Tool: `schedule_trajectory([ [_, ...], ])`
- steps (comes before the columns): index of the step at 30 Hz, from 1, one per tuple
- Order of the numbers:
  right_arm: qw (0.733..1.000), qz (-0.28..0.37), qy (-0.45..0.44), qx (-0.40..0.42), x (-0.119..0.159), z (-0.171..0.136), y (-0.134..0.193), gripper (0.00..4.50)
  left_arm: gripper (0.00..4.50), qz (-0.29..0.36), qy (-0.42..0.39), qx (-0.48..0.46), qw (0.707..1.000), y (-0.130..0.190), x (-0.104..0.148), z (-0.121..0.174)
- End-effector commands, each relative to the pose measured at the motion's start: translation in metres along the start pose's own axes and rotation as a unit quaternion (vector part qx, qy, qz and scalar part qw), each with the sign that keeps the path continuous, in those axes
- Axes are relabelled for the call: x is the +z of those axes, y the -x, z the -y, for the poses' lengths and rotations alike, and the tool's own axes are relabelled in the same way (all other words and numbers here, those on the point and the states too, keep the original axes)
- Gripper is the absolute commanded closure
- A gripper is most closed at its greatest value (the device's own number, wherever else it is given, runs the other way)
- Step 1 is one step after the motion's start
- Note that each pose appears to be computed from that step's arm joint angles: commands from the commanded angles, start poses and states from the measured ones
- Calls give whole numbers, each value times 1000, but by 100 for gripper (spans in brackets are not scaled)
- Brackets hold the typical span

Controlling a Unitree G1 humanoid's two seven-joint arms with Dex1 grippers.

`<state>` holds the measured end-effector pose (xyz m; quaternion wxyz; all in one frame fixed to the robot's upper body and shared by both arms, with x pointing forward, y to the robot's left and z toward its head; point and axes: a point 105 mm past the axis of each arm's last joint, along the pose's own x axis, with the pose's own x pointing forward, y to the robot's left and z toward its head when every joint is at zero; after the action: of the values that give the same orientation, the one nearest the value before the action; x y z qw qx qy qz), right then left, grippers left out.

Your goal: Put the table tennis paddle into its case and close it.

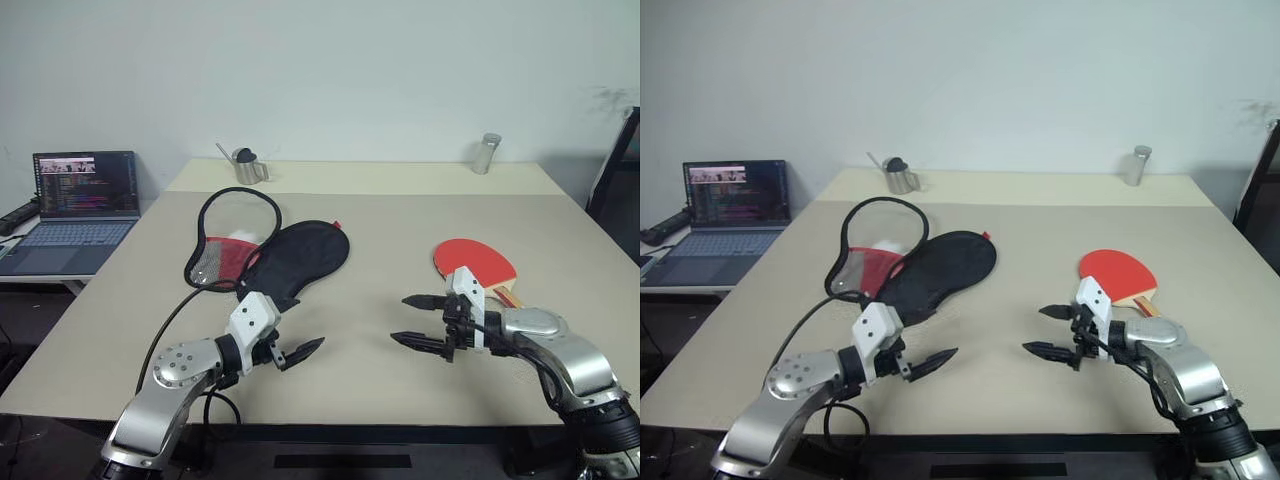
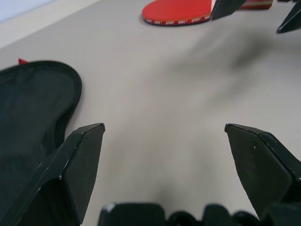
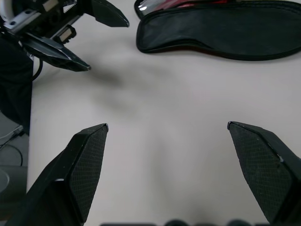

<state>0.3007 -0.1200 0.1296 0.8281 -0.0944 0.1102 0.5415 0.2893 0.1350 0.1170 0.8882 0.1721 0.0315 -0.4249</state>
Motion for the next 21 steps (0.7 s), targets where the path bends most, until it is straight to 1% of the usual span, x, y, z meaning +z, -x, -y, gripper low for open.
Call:
schedule_trajectory([
  [1,1000,-2,16,-10,6,0,8,2,0,13,-10,-5,1000,-5,9,5],
  [3,1000,7,10,-17,9,0,8,2,0,17,-12,-9,1000,-7,11,8],
  [7,999,24,6,-22,20,-2,6,2,0,39,3,2,999,-4,20,2],
  [12,999,36,3,-27,29,-5,1,2,0,42,11,12,999,6,16,-6],
  [17,998,60,-14,-28,39,-6,-13,2,0,32,12,27,999,23,11,-16],
  [21,994,95,-36,-36,52,-7,-30,2,0,18,2,59,998,41,3,-40],
])
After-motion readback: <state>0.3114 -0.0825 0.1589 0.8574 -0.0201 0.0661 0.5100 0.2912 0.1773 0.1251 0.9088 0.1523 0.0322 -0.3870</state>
